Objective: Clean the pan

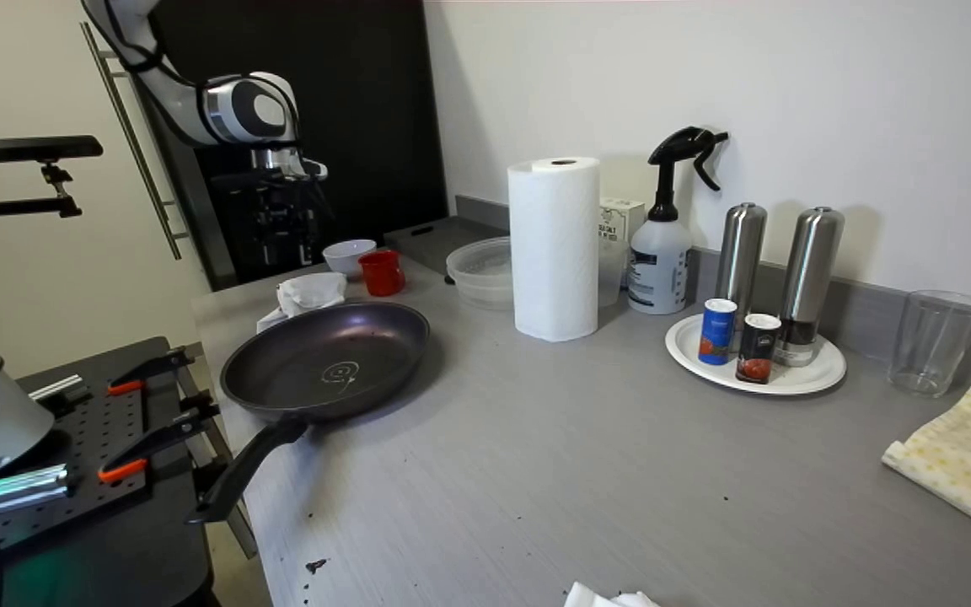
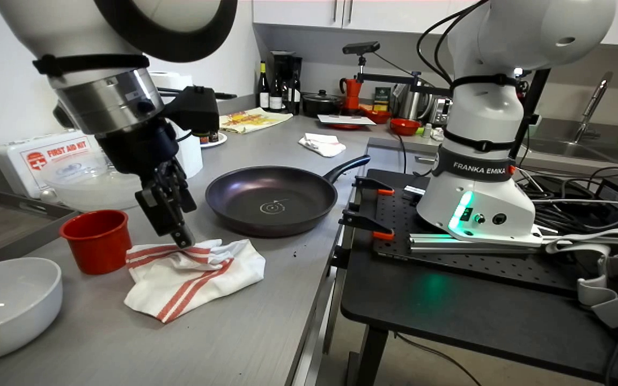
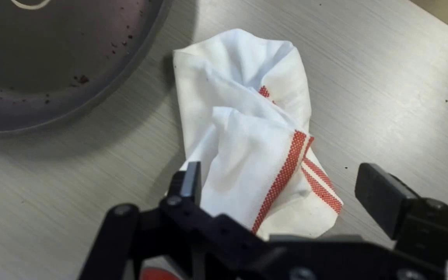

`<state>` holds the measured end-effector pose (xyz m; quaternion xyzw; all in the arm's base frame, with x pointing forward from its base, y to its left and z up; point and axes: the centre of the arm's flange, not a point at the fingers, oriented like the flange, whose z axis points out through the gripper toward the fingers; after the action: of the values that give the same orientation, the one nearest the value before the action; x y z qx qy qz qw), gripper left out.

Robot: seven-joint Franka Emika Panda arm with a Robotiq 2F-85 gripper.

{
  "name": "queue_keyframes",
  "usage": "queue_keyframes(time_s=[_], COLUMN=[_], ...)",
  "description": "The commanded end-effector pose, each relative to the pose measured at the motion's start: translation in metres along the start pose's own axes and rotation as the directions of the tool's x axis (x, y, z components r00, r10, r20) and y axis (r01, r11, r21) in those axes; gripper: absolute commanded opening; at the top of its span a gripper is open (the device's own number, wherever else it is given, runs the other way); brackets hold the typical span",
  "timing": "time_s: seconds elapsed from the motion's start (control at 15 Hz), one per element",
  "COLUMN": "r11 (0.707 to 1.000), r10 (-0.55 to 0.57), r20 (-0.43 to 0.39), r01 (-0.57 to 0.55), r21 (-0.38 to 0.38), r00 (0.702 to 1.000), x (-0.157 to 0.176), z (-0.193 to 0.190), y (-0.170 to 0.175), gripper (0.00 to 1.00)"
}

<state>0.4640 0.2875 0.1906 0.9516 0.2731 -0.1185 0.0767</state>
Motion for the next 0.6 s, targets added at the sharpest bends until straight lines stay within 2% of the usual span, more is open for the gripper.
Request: queue_keyframes(time_s=[0.0,0.53], r11=[1.000,0.998], r10=[-0.004,0.017], r20=[-0.015,-0.081], r01=[0.005,-0.012], r21=[0.020,0.064], r00=[1.000,0.997], x=[0.031,0.045], z=[0.023,0.066], y=[-0.002,0.012], gripper=[1.00,1.00])
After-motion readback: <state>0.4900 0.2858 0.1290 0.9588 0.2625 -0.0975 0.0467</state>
